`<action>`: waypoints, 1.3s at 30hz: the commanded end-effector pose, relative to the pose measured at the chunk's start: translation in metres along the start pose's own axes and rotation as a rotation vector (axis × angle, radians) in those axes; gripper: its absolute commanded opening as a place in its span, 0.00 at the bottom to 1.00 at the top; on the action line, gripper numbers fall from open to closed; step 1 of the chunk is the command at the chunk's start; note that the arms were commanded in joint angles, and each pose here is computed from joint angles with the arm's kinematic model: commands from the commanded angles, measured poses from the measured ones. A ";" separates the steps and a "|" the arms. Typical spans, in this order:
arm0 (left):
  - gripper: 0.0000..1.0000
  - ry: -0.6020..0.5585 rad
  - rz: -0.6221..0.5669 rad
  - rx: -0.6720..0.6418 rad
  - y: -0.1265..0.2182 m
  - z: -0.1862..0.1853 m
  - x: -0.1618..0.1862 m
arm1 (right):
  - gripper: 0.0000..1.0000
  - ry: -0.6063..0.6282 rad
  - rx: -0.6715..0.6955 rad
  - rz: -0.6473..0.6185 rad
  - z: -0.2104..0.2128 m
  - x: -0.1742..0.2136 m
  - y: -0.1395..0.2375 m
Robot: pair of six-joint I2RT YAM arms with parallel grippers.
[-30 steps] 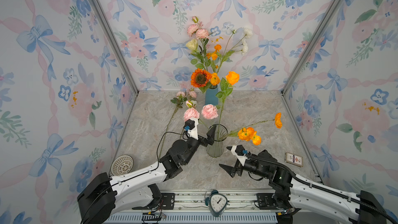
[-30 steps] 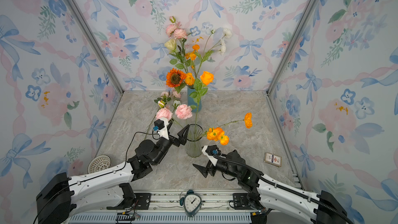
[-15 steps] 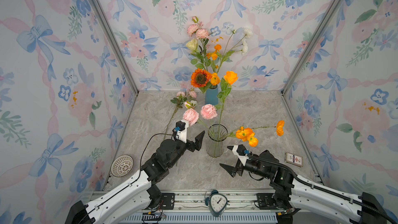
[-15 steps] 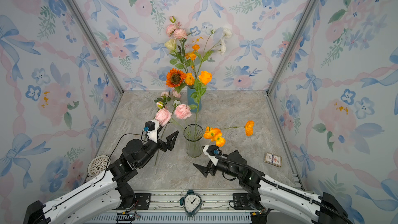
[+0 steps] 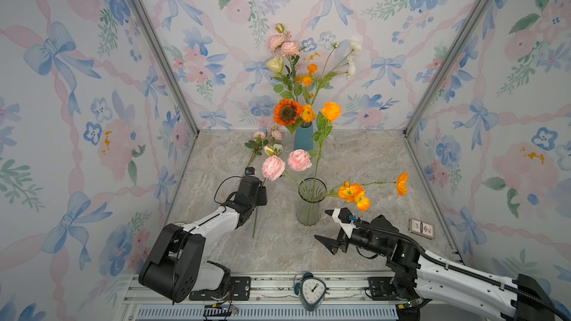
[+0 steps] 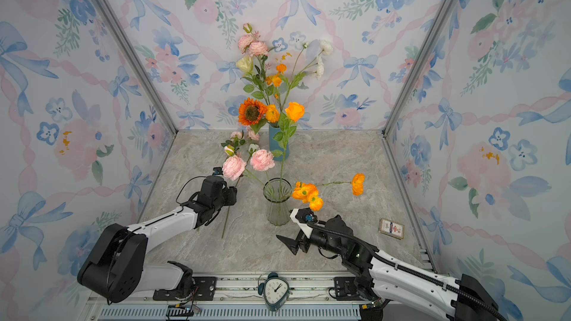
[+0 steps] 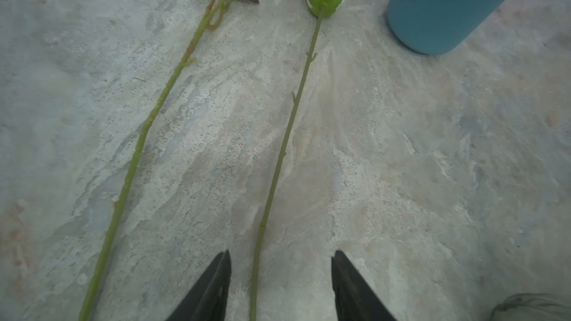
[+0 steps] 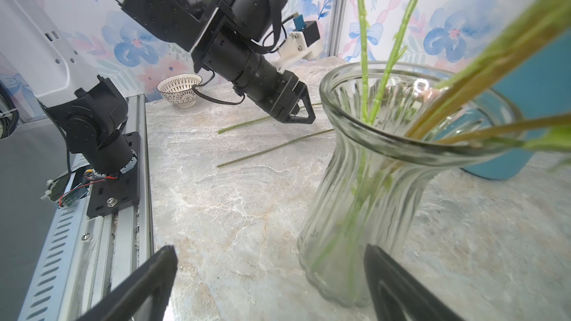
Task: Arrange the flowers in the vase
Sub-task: 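Withdraw the left gripper from the vase toward the flower pile, then lower the left gripper and close it on the white rose bud stem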
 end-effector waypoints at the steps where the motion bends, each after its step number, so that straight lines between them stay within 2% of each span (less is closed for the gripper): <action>1: 0.55 -0.023 -0.062 0.036 -0.016 -0.017 -0.029 | 0.97 -0.006 0.012 0.002 -0.002 0.003 0.000; 9: 0.53 -0.067 0.006 0.014 -0.067 -0.027 -0.040 | 0.97 -0.008 0.026 0.004 -0.004 0.004 0.000; 23: 0.50 -0.108 0.076 -0.046 -0.101 -0.034 -0.046 | 0.97 -0.060 0.067 -0.017 -0.018 0.008 0.003; 26: 0.44 -0.110 0.100 -0.049 -0.105 -0.032 -0.042 | 0.97 -0.068 0.065 -0.023 -0.019 0.007 0.004; 34: 0.37 -0.103 0.130 -0.070 -0.110 -0.024 -0.035 | 0.97 -0.072 0.066 -0.028 -0.019 0.008 0.005; 39: 0.27 -0.099 0.146 -0.057 -0.109 -0.021 -0.033 | 0.97 -0.071 0.066 -0.023 -0.019 0.008 0.005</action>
Point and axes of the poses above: each gripper's point midway between its finger pads, its own y axis back along the fingers, its own z axis along the line the jaws close on, x = y × z, the point moved 10 cm from there along y, back along the fingers, and after that the axes turned 13 degrees about y, right-handed, at the moved point
